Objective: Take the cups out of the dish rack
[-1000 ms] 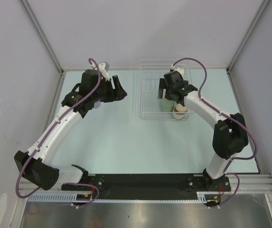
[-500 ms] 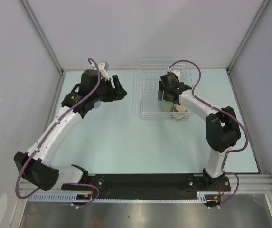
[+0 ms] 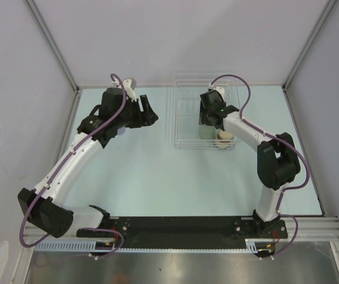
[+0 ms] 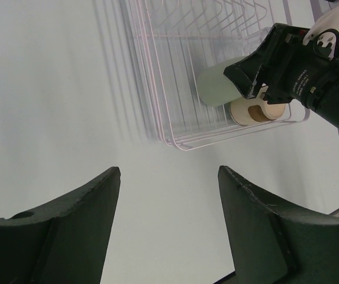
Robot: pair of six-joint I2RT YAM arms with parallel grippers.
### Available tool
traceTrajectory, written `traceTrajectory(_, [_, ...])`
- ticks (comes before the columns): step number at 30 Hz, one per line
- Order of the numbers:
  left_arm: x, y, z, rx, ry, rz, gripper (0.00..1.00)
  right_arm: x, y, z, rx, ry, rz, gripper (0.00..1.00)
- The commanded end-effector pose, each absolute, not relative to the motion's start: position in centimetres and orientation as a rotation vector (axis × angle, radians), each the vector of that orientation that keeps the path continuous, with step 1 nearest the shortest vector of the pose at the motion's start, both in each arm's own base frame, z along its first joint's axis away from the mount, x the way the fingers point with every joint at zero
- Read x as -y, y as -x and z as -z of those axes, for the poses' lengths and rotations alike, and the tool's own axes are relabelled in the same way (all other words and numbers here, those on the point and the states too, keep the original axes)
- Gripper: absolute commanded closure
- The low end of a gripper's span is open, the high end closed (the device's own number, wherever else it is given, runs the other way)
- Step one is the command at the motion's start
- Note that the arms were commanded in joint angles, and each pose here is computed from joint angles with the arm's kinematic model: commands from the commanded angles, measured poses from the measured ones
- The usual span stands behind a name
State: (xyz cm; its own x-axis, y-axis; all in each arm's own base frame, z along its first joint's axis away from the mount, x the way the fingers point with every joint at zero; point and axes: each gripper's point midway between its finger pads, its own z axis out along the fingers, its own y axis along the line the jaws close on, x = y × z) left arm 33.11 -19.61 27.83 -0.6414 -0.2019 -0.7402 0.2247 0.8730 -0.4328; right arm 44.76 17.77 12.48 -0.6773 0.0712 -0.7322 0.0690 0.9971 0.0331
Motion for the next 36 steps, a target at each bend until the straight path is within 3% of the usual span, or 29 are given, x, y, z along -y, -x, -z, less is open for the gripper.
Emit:
traceTrajectory(1, [20.0, -33.2, -28.6, -2.137, -0.026, 0.658, 0.27, -17.7, -44.9, -14.4, -2.272, -0.122, -0.030, 1.00])
traceTrajectory(10, [19.4, -33.6, -28.8, -2.120, -0.003, 0.622, 0.28, -18.6, -46.0, -22.9, -2.135, -0.133, -0.126, 1.00])
traceTrajectory(16, [19.9, -33.7, -29.5, -2.090, 0.030, 0.673, 0.22, -19.8, -45.4, -27.5, -2.077, -0.139, -0.285, 1.00])
traceTrajectory(19, [20.3, -33.7, -30.5, -2.051, 0.059, 0.728, 0.08, -20.3, -44.7, -29.6, -2.052, -0.160, -0.454, 1.00])
traceTrajectory(20, [20.5, -33.6, -31.1, -2.032, 0.071, 0.762, 0.00, -20.2, -44.0, -29.7, -2.048, -0.168, -0.516, 1.00])
traceTrajectory(25, [21.8, -33.3, -33.6, -1.880, 0.097, 1.064, 0.00, -20.8, -42.2, -32.8, -1.875, -0.203, -0.987, 1.00])
traceTrajectory(30, [22.1, -32.9, -35.6, -1.713, 0.182, 1.397, 0.00, -22.8, -40.1, -33.9, -1.783, -0.116, -1.251, 1.00])
traceTrajectory(36, [24.0, -32.2, -38.9, -1.555, 0.024, 1.658, 0.00, -24.5, -37.3, -34.5, -1.655, -0.092, -1.559, 1.00])
